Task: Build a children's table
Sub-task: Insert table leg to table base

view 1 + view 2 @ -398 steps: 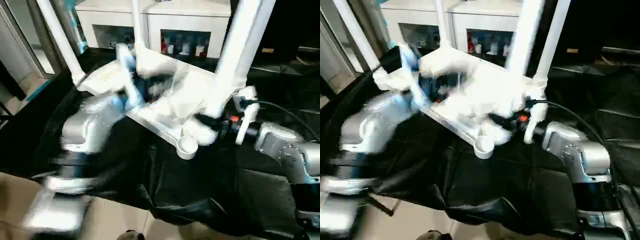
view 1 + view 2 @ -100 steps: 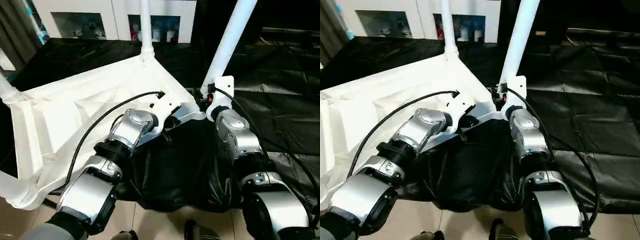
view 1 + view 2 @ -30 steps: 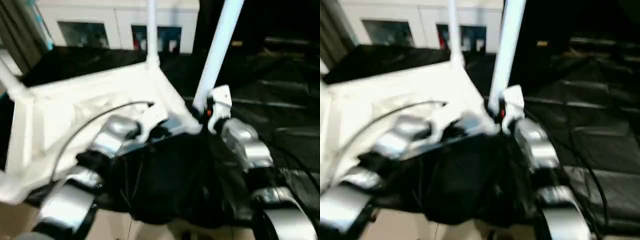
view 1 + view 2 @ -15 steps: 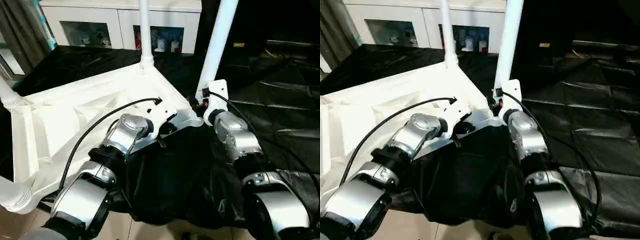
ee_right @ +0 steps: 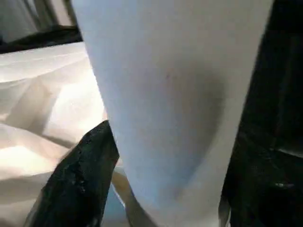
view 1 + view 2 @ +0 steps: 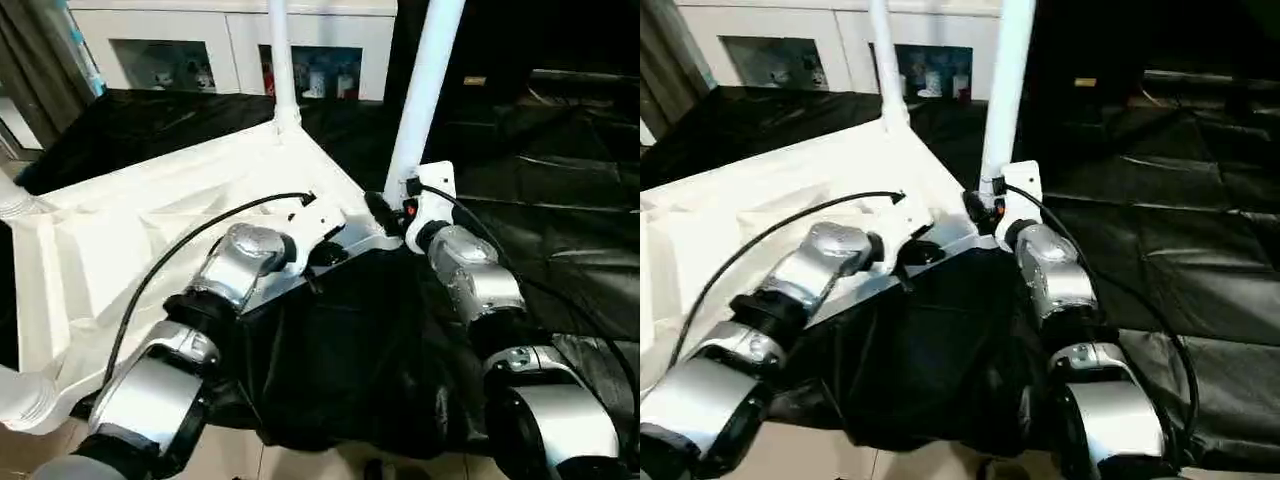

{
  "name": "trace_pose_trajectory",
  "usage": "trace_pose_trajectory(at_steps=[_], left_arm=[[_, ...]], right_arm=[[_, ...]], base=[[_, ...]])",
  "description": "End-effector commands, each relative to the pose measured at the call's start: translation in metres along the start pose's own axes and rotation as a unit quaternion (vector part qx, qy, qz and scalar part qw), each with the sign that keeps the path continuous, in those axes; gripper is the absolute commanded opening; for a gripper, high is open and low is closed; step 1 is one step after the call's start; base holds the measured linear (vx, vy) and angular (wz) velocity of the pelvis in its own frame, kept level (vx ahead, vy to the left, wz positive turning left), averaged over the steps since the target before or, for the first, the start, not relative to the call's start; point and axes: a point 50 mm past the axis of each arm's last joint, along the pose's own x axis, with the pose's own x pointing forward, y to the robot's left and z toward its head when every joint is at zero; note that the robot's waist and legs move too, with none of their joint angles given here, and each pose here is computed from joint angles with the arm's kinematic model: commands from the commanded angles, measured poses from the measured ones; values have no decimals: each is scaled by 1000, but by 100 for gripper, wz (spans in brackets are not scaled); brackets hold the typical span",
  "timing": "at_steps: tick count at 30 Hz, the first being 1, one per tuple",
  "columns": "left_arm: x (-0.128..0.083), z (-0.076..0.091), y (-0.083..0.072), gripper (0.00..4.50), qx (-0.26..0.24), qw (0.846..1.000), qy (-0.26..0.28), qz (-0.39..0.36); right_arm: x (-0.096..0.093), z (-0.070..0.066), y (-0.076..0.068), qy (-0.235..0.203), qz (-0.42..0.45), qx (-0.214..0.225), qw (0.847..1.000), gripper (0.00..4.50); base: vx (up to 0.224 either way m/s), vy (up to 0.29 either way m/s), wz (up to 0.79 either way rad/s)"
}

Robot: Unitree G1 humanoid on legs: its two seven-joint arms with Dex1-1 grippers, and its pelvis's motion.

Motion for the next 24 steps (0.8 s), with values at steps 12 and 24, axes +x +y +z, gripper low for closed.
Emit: trace_pose_trajectory(at_steps=[12,24], left_arm=[[-13,4,-19,0,87,987,-53,-125],[-32,-6,-21,0,94,976,-80,-181]], right_arm=[[-33,-16,9,64,181,-64,979,444],[-87,-2,-10,88,319,-116,937,444]], base=[[0,0,0],[0,0,0]])
